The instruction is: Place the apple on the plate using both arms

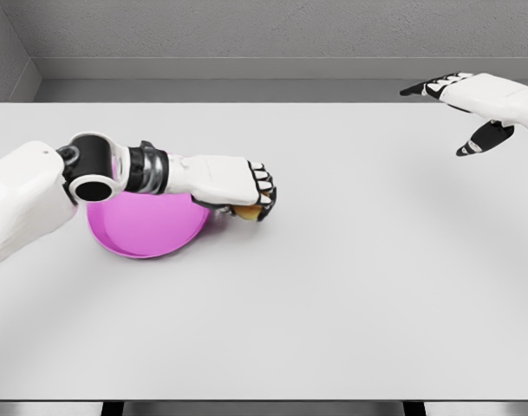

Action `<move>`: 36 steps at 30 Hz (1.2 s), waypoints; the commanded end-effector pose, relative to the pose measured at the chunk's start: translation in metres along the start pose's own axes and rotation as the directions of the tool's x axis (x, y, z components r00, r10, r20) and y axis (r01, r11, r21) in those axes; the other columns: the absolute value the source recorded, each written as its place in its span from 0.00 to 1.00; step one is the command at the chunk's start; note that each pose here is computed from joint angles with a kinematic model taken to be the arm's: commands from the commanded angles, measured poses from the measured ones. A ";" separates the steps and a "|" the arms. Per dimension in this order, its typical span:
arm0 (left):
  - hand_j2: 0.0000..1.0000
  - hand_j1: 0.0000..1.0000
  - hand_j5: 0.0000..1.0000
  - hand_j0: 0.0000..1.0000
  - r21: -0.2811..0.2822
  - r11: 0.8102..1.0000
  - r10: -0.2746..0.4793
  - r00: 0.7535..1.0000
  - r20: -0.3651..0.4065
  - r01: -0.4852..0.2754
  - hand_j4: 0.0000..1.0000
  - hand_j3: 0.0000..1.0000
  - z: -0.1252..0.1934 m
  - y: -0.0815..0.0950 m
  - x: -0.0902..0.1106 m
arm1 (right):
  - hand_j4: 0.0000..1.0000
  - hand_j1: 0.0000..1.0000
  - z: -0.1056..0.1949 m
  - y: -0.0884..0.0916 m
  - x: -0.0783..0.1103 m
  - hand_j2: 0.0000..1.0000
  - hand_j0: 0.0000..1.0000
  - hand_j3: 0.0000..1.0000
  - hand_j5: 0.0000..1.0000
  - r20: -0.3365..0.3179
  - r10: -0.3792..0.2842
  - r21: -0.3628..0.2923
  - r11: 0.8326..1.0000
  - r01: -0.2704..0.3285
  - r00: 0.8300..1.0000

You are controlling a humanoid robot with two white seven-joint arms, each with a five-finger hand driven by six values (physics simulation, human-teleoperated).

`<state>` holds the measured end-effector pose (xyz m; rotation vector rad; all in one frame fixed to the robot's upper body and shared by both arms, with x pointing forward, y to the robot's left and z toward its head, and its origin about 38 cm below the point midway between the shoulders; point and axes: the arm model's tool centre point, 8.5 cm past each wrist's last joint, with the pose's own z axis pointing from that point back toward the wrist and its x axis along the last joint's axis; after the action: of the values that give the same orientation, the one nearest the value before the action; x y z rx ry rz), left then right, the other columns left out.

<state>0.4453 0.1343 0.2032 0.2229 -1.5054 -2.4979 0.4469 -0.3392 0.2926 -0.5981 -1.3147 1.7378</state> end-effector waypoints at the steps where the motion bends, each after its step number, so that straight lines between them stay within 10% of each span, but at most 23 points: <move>1: 0.28 0.28 0.28 0.28 0.076 0.997 0.026 1.000 0.009 -0.027 0.28 0.28 0.009 0.019 0.000 | 1.00 1.00 0.000 0.000 0.000 1.00 1.00 1.00 1.00 -0.001 -0.001 0.000 1.000 0.001 1.000; 11: 0.28 0.28 0.28 0.28 0.054 0.996 0.085 0.975 -0.203 -0.075 0.28 0.28 0.125 -0.011 -0.032 | 1.00 1.00 0.000 0.001 0.000 1.00 1.00 1.00 1.00 0.001 -0.002 0.001 1.000 0.002 1.000; 19: 0.30 0.30 0.30 0.30 0.018 0.988 0.153 0.960 -0.233 -0.153 0.30 0.30 0.128 -0.048 -0.035 | 1.00 1.00 0.000 0.001 0.000 1.00 1.00 1.00 1.00 0.000 -0.003 0.002 1.000 0.003 1.000; 21: 0.42 0.42 0.42 0.42 0.018 0.988 0.154 0.961 -0.231 -0.154 0.42 0.42 0.127 -0.048 -0.035 | 1.00 1.00 -0.001 0.001 0.000 1.00 1.00 1.00 1.00 0.000 -0.003 0.003 1.000 0.003 1.000; 23: 1.00 1.00 1.00 1.00 0.015 0.985 0.168 0.960 -0.222 -0.169 1.00 1.00 0.124 -0.055 -0.032 | 1.00 1.00 -0.001 0.001 0.000 1.00 1.00 1.00 1.00 0.001 -0.002 0.005 1.000 0.002 1.000; 31: 1.00 1.00 1.00 1.00 0.054 0.981 0.196 0.950 -0.245 -0.189 1.00 1.00 0.136 -0.052 -0.038 | 1.00 1.00 -0.001 0.002 0.001 1.00 1.00 1.00 1.00 0.003 -0.001 0.006 1.000 0.001 1.000; 36: 1.00 1.00 1.00 1.00 0.201 0.915 0.397 0.866 -0.304 -0.349 1.00 1.00 0.174 -0.069 -0.070 | 1.00 1.00 -0.001 0.002 0.001 1.00 1.00 1.00 1.00 0.003 -0.002 0.007 1.000 0.002 1.000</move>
<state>0.4571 0.3131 0.2209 0.3250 -1.4126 -2.0287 0.4470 -0.3380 0.2903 -0.5922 -1.3096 1.7431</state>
